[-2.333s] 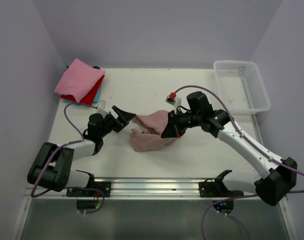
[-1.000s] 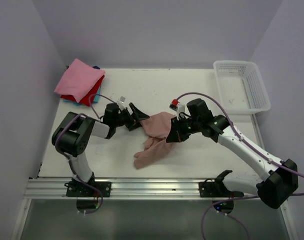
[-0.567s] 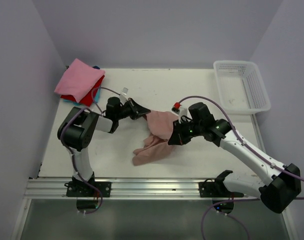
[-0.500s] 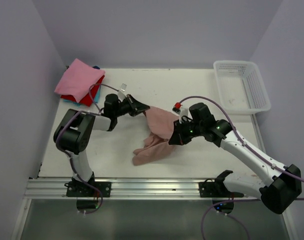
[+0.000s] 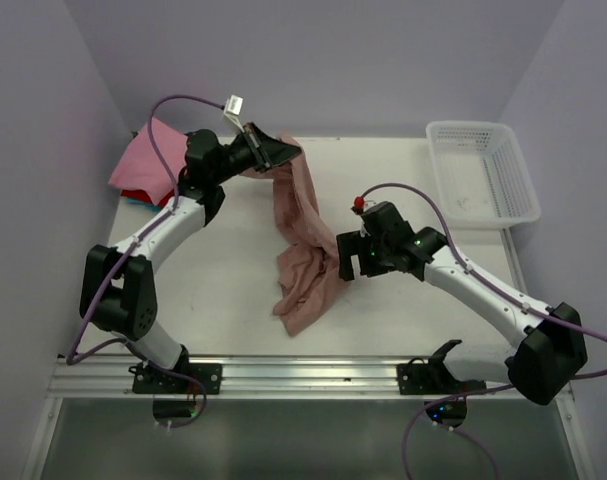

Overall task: Fold and stack the t-shirts
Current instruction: Flatten the tshirt out

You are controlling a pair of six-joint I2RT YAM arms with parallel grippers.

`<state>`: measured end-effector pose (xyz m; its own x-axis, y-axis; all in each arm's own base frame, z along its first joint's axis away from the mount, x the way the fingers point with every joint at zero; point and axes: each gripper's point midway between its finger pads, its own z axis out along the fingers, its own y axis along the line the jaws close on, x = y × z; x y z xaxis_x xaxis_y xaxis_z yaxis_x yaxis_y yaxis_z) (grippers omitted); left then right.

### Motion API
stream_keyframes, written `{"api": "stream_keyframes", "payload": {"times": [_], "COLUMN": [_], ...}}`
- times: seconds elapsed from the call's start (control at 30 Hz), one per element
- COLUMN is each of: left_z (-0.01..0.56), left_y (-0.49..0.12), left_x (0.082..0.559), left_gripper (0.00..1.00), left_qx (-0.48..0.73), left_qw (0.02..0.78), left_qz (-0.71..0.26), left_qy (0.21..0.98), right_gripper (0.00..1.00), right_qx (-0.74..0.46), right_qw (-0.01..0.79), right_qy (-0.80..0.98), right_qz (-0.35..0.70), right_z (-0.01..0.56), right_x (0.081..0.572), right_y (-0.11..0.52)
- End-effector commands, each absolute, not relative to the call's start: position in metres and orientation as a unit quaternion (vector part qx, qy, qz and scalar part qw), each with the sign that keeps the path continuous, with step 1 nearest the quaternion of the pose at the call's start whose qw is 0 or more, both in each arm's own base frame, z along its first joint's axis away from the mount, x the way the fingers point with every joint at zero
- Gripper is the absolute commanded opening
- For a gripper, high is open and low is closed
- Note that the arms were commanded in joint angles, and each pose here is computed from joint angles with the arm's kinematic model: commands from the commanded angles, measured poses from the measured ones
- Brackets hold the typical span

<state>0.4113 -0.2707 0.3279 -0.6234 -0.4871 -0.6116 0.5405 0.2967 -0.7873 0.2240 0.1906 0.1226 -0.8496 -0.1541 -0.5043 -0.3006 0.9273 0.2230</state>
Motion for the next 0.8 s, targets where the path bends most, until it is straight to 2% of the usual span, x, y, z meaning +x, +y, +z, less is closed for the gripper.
{"api": "stream_keyframes", "payload": {"times": [0.0,0.17,0.27,0.37,0.63,0.7,0.77], "left_z": [0.325,0.303,0.294,0.289,0.293,0.29,0.286], "left_y": [-0.287,-0.303,-0.306,-0.306,-0.305,-0.304,-0.303], "left_x": [0.402,0.4,0.4,0.399,0.391,0.387,0.385], "left_gripper": [0.0,0.0,0.0,0.0,0.0,0.0,0.0], "left_qx": [0.05,0.055,0.054,0.054,0.058,0.057,0.056], "left_qw": [0.415,0.388,0.383,0.378,0.371,0.368,0.366], "left_qz": [-0.59,-0.586,-0.582,-0.58,-0.582,-0.582,-0.58], "left_qy": [0.691,0.709,0.715,0.72,0.721,0.723,0.726], "right_gripper": [0.94,0.96,0.96,0.94,0.8,0.63,0.36], "right_qx": [-0.103,-0.144,-0.159,-0.162,-0.159,-0.155,-0.151], "right_qw": [0.346,0.392,0.392,0.39,0.397,0.406,0.413], "right_qy": [0.919,0.891,0.89,0.89,0.891,0.889,0.886], "right_qz": [0.16,0.182,0.172,0.171,0.153,0.146,0.143], "right_z": [0.186,0.236,0.236,0.227,0.207,0.206,0.208], "right_x": [0.265,0.294,0.314,0.332,0.366,0.374,0.381], "right_y": [0.21,0.241,0.255,0.27,0.288,0.29,0.292]}}
